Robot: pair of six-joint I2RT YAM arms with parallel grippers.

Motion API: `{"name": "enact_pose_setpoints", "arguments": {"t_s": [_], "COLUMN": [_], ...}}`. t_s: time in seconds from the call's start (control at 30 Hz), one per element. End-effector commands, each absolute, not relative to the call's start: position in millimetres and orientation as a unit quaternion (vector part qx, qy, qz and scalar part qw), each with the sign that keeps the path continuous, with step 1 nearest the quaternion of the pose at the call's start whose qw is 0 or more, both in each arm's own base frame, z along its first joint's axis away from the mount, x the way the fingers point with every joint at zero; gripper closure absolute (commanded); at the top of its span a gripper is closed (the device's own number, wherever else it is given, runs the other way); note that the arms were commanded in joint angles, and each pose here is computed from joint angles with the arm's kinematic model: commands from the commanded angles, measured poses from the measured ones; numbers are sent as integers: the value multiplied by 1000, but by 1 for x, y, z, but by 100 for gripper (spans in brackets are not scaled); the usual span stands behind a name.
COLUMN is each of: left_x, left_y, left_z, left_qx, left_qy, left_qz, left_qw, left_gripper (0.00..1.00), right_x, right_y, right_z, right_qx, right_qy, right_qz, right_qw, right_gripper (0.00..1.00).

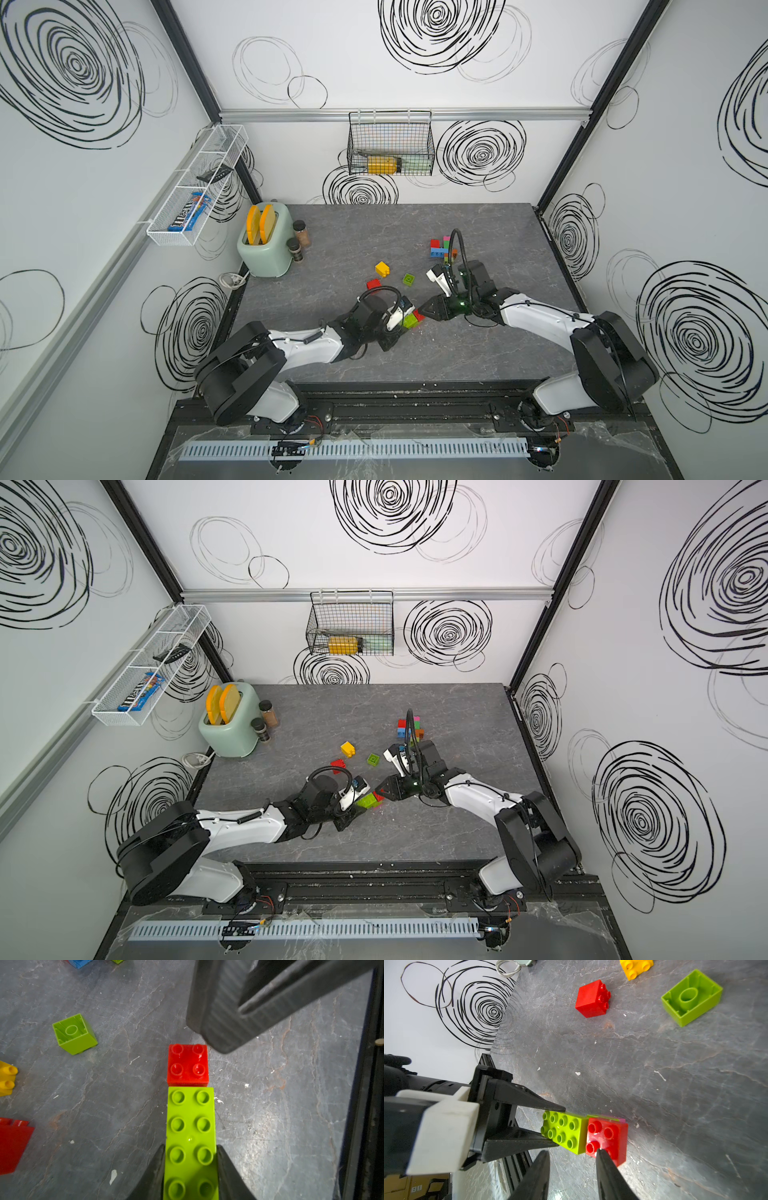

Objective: Assemble the number 4 with lego
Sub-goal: Assemble the lego brick with the lego brick.

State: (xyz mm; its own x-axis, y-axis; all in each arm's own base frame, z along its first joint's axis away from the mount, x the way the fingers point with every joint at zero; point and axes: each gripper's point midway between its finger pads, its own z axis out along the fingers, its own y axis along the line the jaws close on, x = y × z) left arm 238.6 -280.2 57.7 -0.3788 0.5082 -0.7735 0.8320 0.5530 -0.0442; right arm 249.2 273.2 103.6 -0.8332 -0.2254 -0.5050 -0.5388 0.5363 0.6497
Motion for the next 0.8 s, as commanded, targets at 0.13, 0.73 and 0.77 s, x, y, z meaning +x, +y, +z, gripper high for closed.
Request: {"name": "enact_pose_setpoints", "arguments": {"t_s": [0.13,0.73,0.77], "left_x": [239,243,244], "left_y": [-285,-280,-280], "left_z": [56,47,46], "left_qx": [430,415,413], "left_qy": [793,812,815], "left_qz": [-227,-227,-226], "left_qw": [365,341,339], "left_gripper": [100,100,100], "right_x": [245,245,246], "right_y": [289,303,301], "right_z": [114,97,93], "right_qx": [-238,-242,-238], "right_qy": [838,845,850], "right_qz": [459,457,450], "right_qw": [172,139,137], "right_gripper": [72,100,100]}}
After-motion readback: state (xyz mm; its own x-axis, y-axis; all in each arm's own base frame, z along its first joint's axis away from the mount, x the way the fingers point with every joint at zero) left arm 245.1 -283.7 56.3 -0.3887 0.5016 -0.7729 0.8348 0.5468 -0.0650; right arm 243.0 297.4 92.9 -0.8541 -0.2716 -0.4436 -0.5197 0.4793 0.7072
